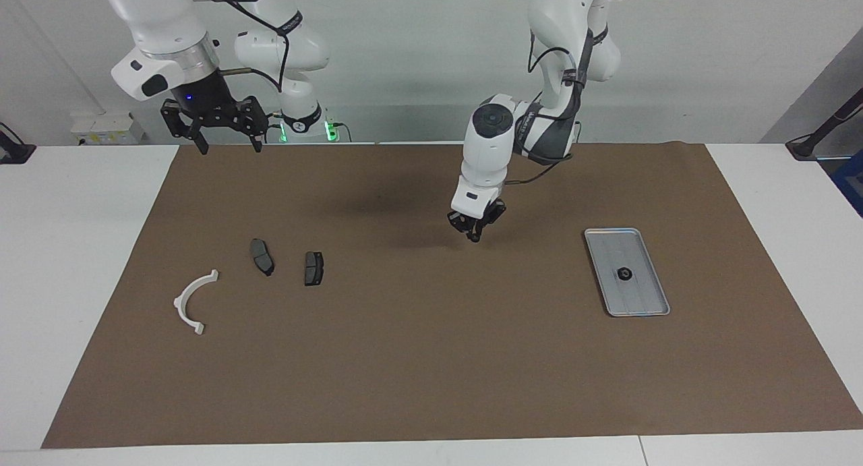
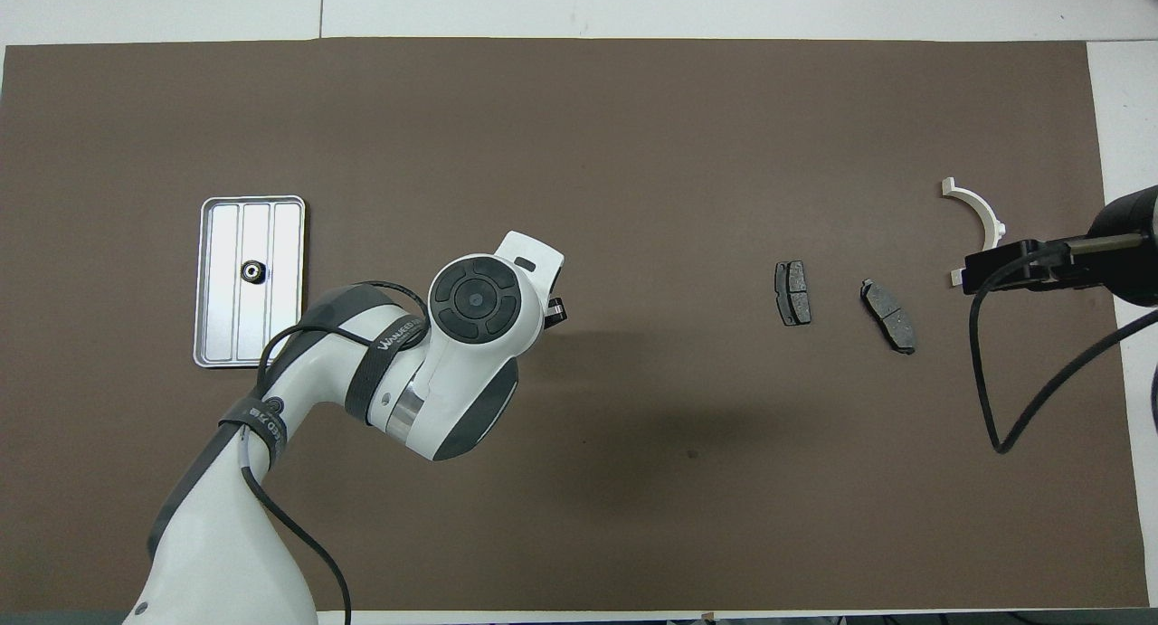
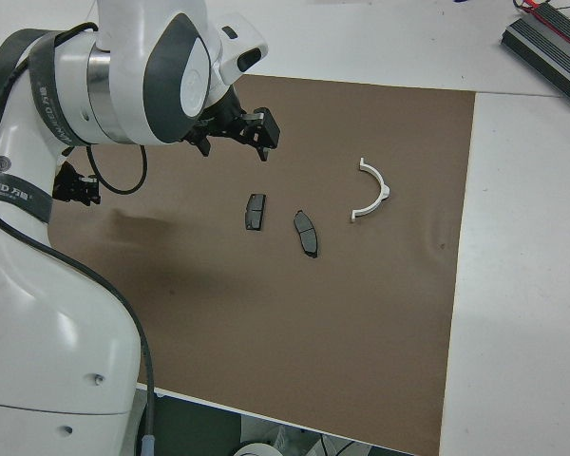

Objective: Place bearing gear from tray to pile

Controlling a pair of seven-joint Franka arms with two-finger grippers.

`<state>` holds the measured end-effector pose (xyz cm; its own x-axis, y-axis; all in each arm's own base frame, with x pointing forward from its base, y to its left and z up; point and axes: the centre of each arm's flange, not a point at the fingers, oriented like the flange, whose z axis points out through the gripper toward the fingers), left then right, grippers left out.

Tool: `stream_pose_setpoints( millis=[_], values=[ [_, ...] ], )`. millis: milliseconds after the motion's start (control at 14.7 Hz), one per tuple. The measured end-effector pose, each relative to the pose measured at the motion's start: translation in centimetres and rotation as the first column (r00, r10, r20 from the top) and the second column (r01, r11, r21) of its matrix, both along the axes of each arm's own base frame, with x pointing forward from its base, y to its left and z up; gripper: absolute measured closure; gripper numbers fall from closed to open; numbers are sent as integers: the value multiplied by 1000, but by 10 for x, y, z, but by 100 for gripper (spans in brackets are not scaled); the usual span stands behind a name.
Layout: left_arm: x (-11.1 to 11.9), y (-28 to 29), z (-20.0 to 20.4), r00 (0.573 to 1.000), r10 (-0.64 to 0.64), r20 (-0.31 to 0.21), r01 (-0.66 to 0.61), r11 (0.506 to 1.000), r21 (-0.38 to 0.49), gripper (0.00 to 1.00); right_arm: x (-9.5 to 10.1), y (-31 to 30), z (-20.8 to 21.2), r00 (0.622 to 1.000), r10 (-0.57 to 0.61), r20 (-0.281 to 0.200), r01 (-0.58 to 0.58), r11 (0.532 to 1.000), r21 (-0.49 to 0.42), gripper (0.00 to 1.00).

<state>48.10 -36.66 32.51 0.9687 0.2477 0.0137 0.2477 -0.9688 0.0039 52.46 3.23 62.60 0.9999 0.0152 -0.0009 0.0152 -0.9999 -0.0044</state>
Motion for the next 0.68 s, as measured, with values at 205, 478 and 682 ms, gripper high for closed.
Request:
stream_pose_setpoints(
  millis=[205, 478, 682],
  values=[
    [3, 1, -10, 1000, 6, 2, -6, 1000, 2, 79, 5, 4, -24, 1000, 5, 10, -5, 1000, 1, 0],
    [-3, 3, -21, 1000, 4, 5, -4, 1000, 1, 79, 13, 16, -66, 1000, -15, 27, 15, 1000, 4, 0],
    [-6, 2, -24, 1000, 4, 4, -4, 1000, 1, 79, 17, 36, -97, 998, -54, 37, 54, 999, 9, 0]
  ],
)
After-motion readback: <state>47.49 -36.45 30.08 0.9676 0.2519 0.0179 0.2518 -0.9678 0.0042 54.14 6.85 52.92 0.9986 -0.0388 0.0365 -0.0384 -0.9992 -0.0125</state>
